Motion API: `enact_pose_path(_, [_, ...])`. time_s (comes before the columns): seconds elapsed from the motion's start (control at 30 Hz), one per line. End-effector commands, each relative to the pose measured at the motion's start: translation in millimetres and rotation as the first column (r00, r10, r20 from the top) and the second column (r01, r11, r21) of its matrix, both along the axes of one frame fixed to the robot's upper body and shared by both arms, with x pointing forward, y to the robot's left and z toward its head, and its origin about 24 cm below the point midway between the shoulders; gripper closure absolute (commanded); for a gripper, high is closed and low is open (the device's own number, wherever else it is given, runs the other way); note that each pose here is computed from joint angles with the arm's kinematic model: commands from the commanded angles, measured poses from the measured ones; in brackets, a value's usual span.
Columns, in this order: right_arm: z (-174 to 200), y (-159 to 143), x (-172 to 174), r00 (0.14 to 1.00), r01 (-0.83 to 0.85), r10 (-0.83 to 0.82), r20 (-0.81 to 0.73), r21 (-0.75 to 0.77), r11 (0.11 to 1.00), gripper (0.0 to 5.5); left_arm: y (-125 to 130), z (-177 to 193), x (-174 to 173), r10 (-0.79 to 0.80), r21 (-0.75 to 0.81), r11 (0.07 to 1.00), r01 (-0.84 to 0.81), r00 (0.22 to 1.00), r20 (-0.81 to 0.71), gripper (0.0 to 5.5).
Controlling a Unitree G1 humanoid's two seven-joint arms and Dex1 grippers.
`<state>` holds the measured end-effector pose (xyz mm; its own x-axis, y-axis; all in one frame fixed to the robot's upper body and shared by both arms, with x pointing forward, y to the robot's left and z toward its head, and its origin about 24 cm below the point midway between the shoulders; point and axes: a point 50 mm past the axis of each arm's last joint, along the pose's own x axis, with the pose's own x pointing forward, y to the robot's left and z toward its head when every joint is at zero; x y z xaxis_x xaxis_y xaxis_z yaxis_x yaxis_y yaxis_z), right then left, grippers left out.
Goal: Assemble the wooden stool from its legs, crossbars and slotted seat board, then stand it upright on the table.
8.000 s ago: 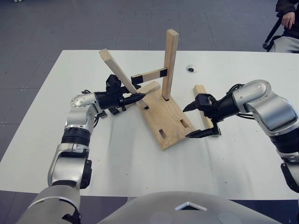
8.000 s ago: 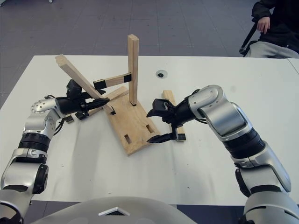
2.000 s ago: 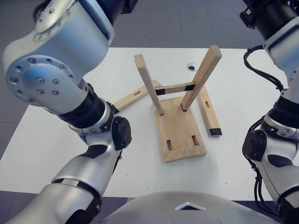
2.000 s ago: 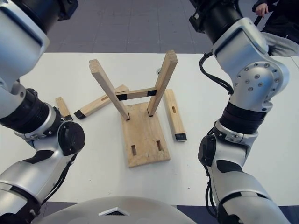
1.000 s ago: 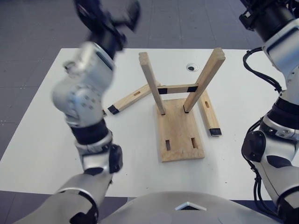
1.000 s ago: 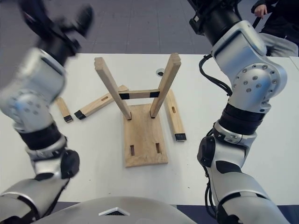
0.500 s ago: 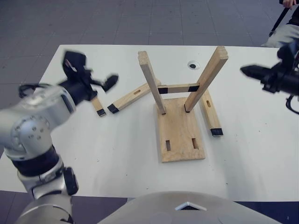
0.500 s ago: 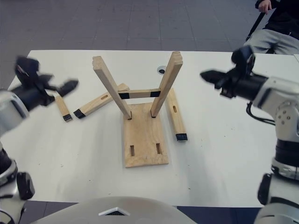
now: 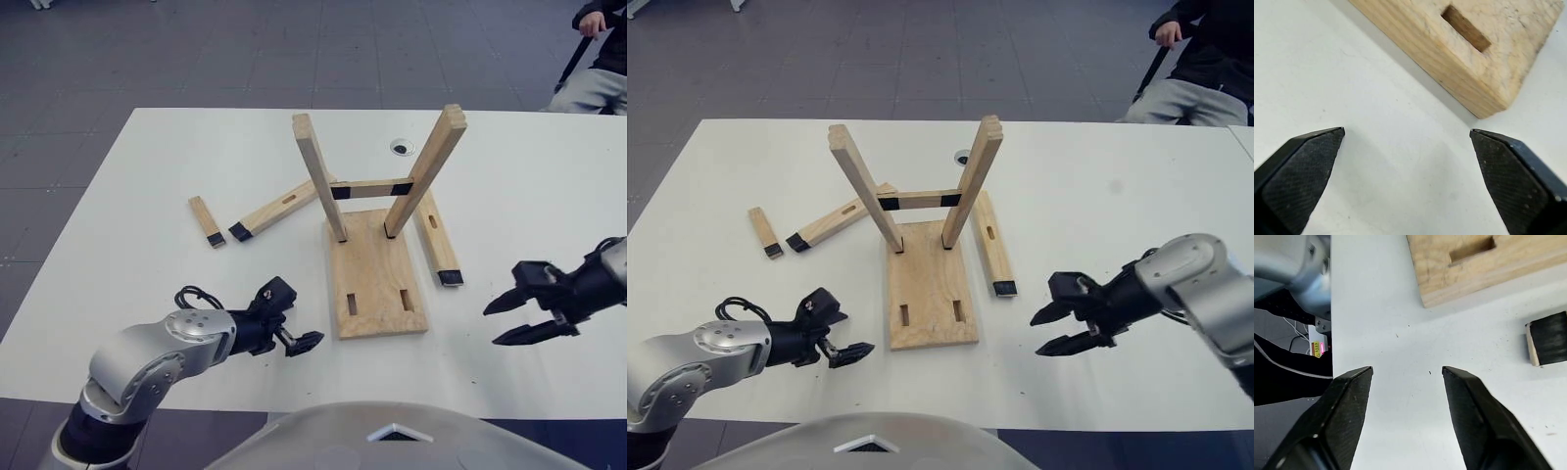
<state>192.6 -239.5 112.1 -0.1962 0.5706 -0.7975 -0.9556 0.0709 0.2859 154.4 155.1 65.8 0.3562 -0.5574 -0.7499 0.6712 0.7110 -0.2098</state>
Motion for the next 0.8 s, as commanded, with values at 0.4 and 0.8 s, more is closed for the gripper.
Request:
enact_pose_path(0.4, [-72, 62, 20, 0.978, -0.039, 0.029, 0.207, 0.042, 0.998, 2.32, -7, -18, 38, 0.078, 0.083, 0.992, -0.091, 0.986, 0.147, 0.72])
enact_pose_path(0.8, [-63, 87, 91, 0.874, 0.227, -0.282, 0.395, 0.180, 0.957, 2.32, -2, -6, 68, 0.171, 0.037, 0.982, -0.184, 0.958, 0.228, 0.72])
